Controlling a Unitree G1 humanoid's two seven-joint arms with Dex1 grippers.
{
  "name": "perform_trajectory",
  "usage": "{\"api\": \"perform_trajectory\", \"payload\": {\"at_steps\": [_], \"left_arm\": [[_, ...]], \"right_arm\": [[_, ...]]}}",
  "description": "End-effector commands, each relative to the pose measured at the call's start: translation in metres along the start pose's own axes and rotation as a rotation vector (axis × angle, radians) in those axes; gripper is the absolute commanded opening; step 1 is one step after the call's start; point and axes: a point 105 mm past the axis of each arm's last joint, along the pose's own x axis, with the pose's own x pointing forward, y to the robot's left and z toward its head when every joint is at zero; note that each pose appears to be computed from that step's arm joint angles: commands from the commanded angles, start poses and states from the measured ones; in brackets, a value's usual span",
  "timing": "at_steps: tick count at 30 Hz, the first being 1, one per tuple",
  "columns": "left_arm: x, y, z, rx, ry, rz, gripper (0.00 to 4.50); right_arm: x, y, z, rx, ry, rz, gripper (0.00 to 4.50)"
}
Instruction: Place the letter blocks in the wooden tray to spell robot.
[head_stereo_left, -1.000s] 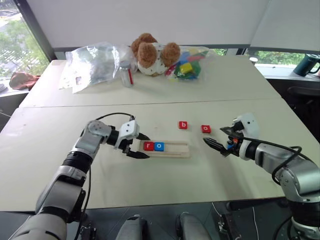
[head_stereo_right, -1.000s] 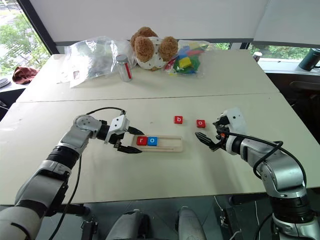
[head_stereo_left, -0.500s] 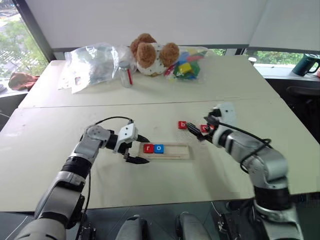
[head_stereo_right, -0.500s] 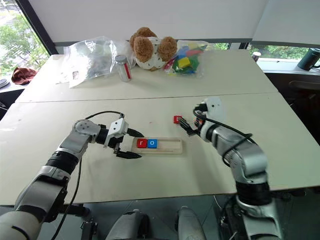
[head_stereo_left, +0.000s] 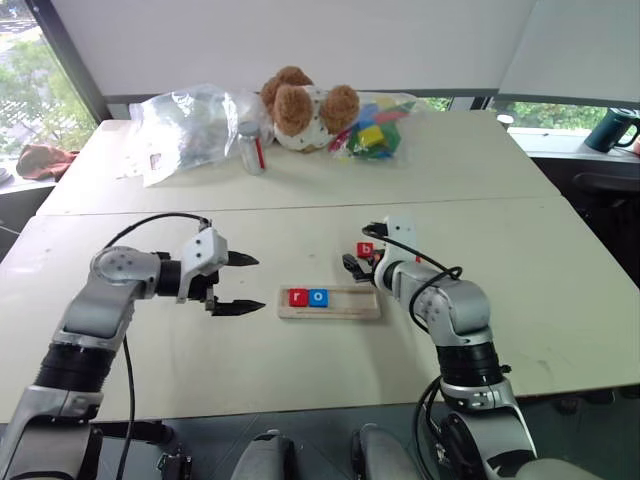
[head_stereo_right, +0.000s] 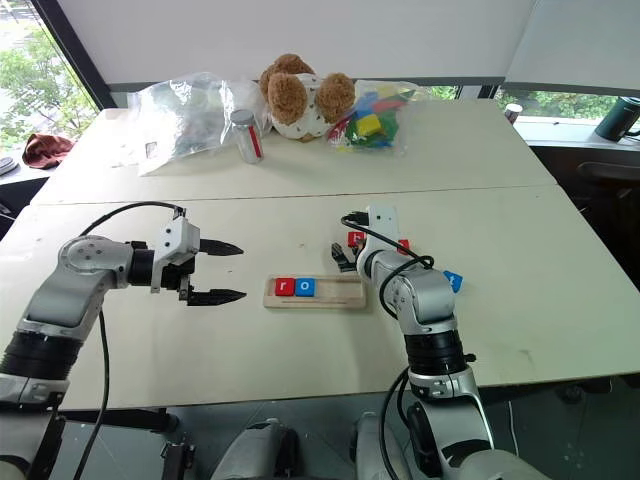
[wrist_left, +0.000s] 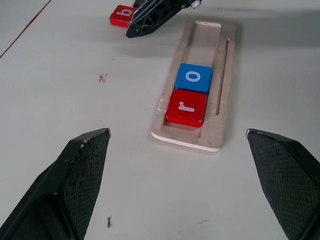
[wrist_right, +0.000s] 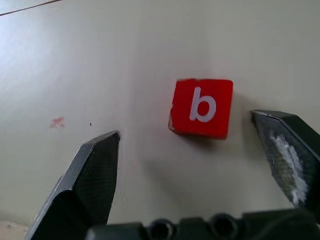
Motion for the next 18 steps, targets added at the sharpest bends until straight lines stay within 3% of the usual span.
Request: {"api": "perform_trajectory", "payload": {"at_steps": [1,2,5,10,14,18], "left_arm": [[-0.004,0.002,0.016,0.029,-0.044,0.066,4.48],[-0.003,0.002,0.016,0.025,-0.048,0.073,4.48],[-0.002,0.0,0.014,0.021,-0.043,0.089,4.5],[0.0,-0.001,0.01,0.021,-0.034,0.103,4.5],[0.007,-0.005,0.015,0.021,-0.058,0.077,4.5],[0.013,-0.014,0.017,0.022,-0.059,0.007,4.5]], "right_arm": [[0.01,0.002,0.002,-0.016,-0.01,-0.02,4.5],[0.014,0.004,0.001,-0.012,-0.004,-0.026,4.5],[0.02,0.004,-0.001,-0.039,0.004,-0.047,3.63],[0.022,-0.001,-0.005,-0.071,0.006,-0.075,1.15],[0.009,-0.002,0.023,-0.117,-0.117,-0.007,1.15],[-0.042,-0.02,0.04,-0.227,-0.177,0.07,1.15]]}}
